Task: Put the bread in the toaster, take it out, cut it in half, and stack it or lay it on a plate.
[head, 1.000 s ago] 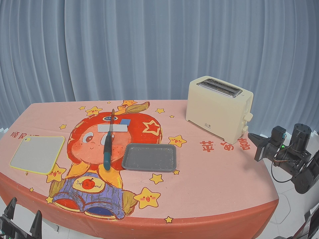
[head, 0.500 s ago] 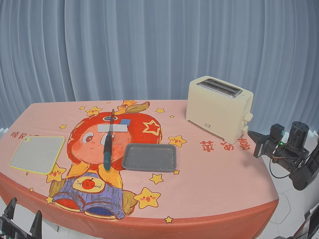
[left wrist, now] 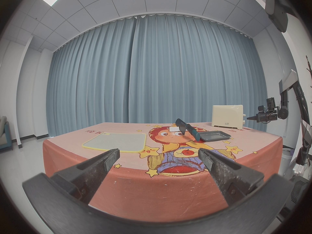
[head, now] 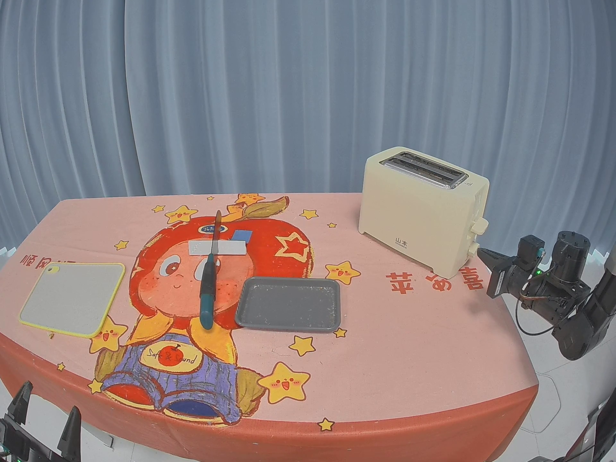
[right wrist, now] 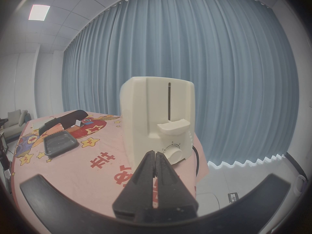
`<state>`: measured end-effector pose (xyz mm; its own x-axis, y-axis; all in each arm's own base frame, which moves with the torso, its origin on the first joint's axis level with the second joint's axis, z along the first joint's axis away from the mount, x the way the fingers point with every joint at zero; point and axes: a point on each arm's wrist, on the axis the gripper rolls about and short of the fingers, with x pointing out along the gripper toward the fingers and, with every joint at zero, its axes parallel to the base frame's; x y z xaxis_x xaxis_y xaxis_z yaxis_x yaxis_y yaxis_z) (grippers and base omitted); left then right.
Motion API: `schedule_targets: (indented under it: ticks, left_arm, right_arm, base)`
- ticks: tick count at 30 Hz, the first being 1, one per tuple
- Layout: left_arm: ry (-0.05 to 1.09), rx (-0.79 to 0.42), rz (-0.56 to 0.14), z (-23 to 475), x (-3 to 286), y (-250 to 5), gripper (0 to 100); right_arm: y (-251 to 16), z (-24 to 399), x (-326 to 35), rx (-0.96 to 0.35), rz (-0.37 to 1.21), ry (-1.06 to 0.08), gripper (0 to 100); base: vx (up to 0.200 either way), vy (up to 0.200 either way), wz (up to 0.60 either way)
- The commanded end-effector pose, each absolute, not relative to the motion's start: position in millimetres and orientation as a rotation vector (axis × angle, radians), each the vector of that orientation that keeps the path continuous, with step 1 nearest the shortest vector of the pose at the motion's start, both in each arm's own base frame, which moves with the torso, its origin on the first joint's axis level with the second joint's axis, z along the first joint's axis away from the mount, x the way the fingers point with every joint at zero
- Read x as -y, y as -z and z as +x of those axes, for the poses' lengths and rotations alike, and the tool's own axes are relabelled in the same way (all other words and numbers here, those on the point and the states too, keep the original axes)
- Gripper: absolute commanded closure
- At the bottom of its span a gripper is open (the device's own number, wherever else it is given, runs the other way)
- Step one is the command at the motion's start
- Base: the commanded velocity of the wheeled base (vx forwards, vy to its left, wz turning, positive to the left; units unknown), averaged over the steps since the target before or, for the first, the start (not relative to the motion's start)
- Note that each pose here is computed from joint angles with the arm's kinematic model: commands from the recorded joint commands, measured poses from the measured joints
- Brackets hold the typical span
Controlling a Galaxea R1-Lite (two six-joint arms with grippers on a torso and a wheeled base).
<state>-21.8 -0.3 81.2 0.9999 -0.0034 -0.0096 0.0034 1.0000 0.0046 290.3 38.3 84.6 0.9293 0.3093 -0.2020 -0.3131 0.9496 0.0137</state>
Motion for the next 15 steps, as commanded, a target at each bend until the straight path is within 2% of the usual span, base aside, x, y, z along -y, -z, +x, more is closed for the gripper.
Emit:
schedule_targets:
  ticks: [1,15]
  left_arm:
    - [0.003,-0.028,0.004,-20,0,-76,0]
    - [0.003,-0.028,0.004,-21,0,-76,0]
  right_arm:
    - [-81,294,-37,-0.211,-0.016,-0.313,100]
    - [-81,305,-37,-0.196,0.014,-0.281,100]
  base:
    - [0.0,0.0,0.0]
    - [0.0,0.0,0.0]
